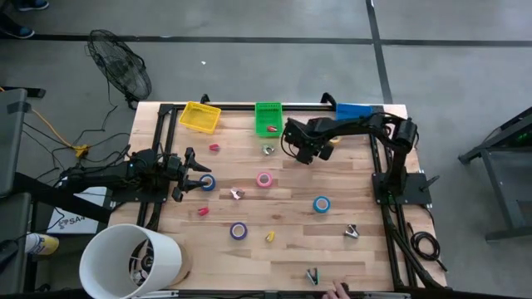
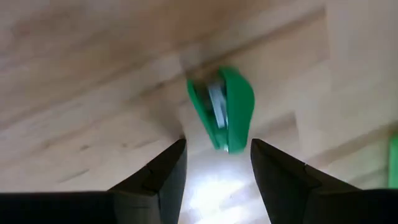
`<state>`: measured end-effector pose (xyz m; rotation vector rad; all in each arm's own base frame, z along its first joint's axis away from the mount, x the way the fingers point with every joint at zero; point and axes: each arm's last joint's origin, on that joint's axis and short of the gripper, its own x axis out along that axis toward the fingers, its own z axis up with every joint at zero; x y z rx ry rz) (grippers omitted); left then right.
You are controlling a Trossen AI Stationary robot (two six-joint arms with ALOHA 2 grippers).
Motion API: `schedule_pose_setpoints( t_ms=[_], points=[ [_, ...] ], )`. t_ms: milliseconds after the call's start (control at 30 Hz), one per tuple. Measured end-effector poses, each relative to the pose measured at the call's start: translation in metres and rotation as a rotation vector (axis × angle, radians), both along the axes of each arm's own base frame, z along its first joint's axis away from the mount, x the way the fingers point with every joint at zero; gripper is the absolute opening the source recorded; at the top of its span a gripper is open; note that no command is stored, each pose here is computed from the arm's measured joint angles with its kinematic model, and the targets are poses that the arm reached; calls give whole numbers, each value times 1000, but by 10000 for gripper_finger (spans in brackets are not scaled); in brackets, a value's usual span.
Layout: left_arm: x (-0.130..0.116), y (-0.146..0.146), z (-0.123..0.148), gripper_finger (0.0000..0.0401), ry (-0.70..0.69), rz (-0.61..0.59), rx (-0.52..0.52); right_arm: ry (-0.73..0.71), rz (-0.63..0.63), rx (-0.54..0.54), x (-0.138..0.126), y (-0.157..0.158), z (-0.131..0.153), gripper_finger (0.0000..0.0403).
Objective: Pick and place Stapler, Stapler remover, tape
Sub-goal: Put the green stapler into the green basket
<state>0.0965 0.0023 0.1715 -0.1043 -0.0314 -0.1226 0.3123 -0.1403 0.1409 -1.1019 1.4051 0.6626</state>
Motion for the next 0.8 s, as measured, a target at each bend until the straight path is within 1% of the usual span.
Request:
schedule_pose_setpoints(
  t_ms=[133, 367, 800],
  points=[
    [0, 0, 0, 211, 1, 0, 0, 2, 44, 4, 4, 9, 0, 169],
    [0, 0, 0, 211, 0, 0, 0, 1, 75, 9, 8, 19, 0, 160],
    [0, 0, 0, 211, 0, 1, 0, 10, 71, 10, 7, 20, 0, 96]
  ],
)
